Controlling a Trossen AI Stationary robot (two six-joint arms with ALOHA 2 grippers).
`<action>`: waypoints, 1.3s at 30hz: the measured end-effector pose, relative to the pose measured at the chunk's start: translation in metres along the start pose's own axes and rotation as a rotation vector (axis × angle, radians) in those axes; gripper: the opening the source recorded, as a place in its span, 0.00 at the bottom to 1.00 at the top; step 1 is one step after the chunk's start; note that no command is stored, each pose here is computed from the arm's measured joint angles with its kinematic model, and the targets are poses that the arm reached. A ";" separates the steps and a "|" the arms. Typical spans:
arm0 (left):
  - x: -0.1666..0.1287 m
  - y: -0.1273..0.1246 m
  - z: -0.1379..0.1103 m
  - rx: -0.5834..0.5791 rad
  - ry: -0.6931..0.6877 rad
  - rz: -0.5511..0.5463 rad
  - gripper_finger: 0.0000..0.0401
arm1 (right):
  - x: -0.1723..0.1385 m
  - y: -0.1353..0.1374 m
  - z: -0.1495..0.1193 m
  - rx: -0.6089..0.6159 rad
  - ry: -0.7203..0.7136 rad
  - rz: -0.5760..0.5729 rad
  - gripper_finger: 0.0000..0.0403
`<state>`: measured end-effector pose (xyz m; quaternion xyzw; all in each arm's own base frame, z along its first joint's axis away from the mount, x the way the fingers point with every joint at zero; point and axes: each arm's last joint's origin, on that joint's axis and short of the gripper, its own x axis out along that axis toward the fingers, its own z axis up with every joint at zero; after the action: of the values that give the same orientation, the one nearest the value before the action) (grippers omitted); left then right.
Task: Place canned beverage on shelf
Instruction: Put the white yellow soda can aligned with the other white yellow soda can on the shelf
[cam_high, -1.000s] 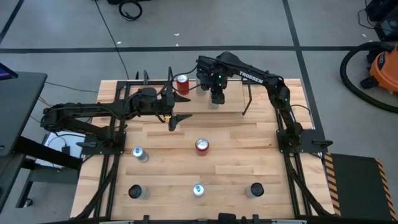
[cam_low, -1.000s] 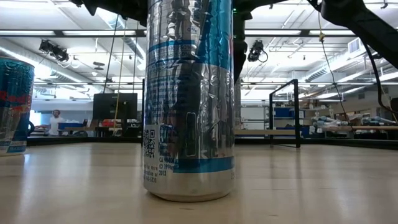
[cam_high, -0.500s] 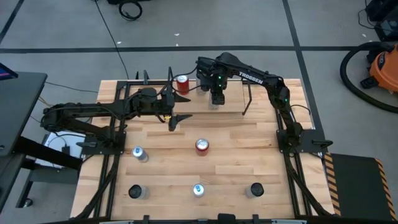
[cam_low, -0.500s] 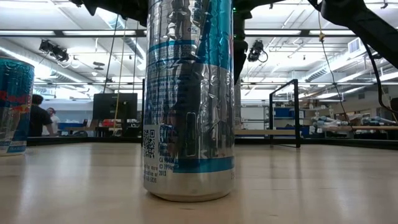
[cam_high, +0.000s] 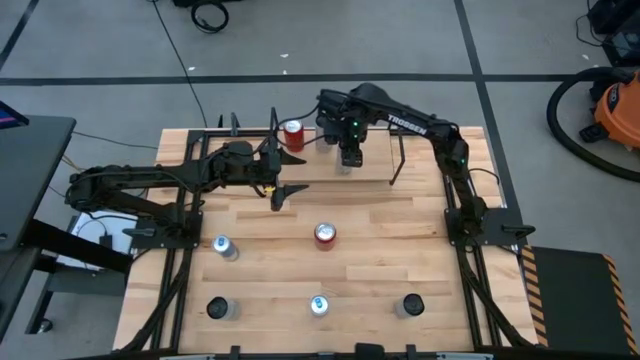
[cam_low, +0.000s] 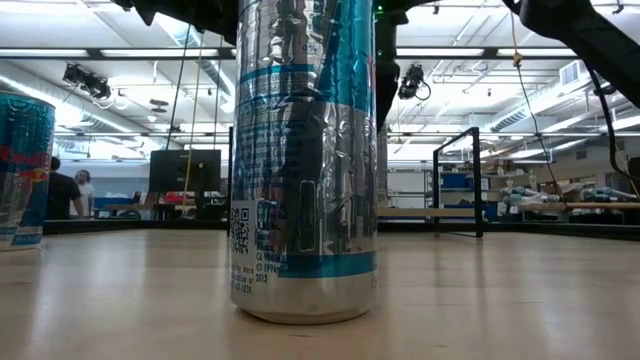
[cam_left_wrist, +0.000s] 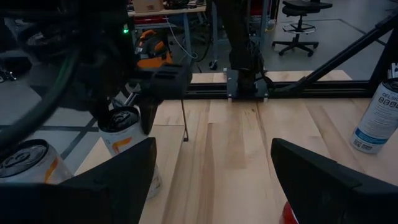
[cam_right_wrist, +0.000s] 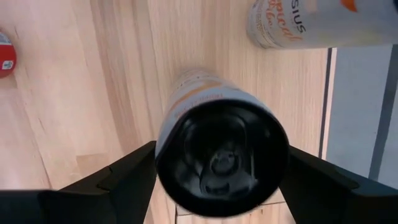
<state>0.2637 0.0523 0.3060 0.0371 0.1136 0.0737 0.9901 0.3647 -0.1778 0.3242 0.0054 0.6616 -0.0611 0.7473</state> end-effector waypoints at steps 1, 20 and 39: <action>0.000 0.000 0.000 0.000 0.000 0.000 0.80 | -0.002 0.000 -0.001 0.005 -0.003 -0.001 0.77; 0.000 0.000 0.000 -0.002 0.005 -0.001 0.80 | -0.018 -0.009 -0.012 0.436 -0.053 0.060 0.77; 0.000 0.000 -0.001 -0.006 0.009 -0.001 0.80 | -0.019 -0.006 -0.004 0.559 -0.115 0.058 0.77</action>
<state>0.2635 0.0522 0.3052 0.0339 0.1179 0.0737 0.9897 0.3579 -0.1818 0.3424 0.2267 0.5754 -0.2199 0.7545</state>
